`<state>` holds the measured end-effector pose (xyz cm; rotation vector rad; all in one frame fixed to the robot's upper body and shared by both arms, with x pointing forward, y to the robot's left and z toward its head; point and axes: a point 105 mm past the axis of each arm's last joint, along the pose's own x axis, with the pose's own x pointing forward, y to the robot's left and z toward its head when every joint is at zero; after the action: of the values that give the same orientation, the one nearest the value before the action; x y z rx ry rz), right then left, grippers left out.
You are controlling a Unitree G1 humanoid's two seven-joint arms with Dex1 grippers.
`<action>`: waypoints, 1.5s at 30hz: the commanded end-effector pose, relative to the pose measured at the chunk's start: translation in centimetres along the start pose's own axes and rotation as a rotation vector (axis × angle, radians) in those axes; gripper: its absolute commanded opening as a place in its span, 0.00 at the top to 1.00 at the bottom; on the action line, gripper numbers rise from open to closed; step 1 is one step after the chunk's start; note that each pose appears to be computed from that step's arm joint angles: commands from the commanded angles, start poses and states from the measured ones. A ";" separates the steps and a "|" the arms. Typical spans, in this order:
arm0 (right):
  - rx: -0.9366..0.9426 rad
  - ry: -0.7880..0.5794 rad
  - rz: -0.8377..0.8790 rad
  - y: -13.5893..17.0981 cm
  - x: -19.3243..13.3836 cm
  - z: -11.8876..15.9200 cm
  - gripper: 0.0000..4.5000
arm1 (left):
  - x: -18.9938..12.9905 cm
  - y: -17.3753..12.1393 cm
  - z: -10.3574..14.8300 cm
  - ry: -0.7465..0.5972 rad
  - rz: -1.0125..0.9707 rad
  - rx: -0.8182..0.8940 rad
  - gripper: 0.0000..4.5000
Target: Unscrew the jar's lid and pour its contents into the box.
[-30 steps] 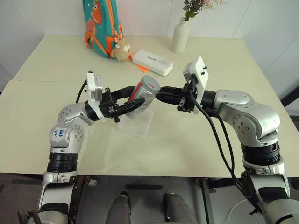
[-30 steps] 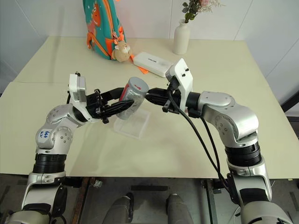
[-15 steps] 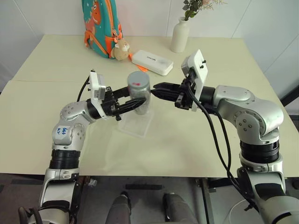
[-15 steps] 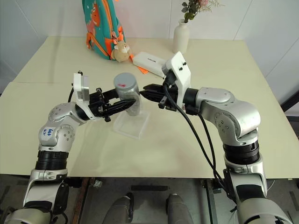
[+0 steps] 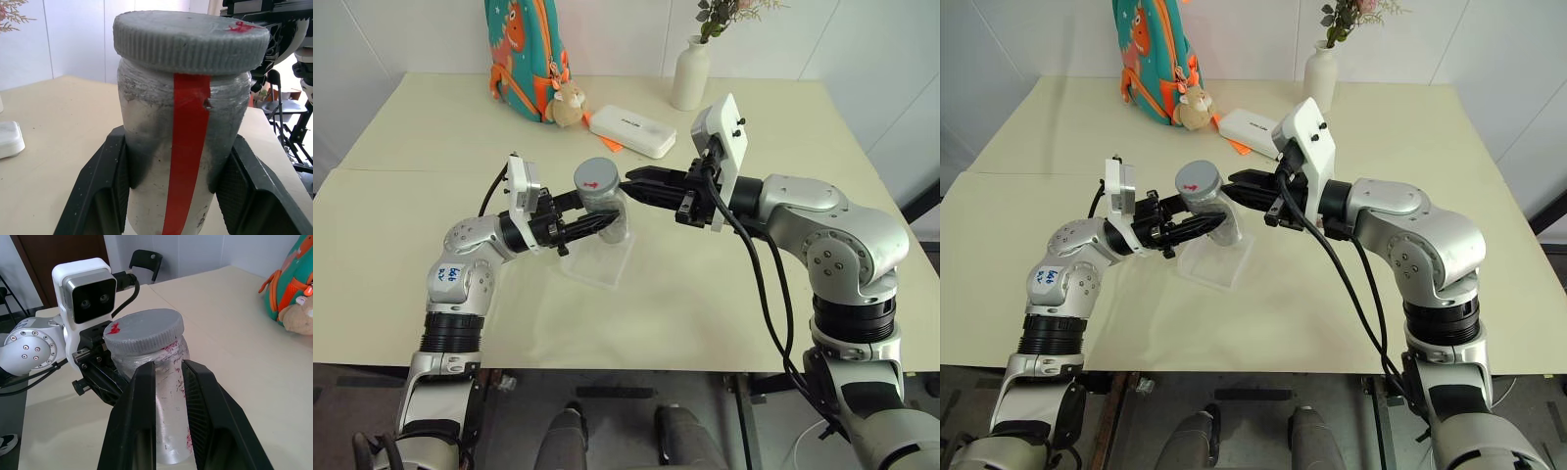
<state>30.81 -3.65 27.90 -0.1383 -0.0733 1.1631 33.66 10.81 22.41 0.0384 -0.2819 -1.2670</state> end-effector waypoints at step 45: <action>-0.135 -0.113 0.123 1.6 2.2 2.3 0.18 | -0.5 -0.7 2.2 0.126 -0.195 0.016 0.56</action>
<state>30.38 -1.05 28.80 -0.1757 -0.1926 1.2738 32.61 11.62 23.06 0.1410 -0.1370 -1.4355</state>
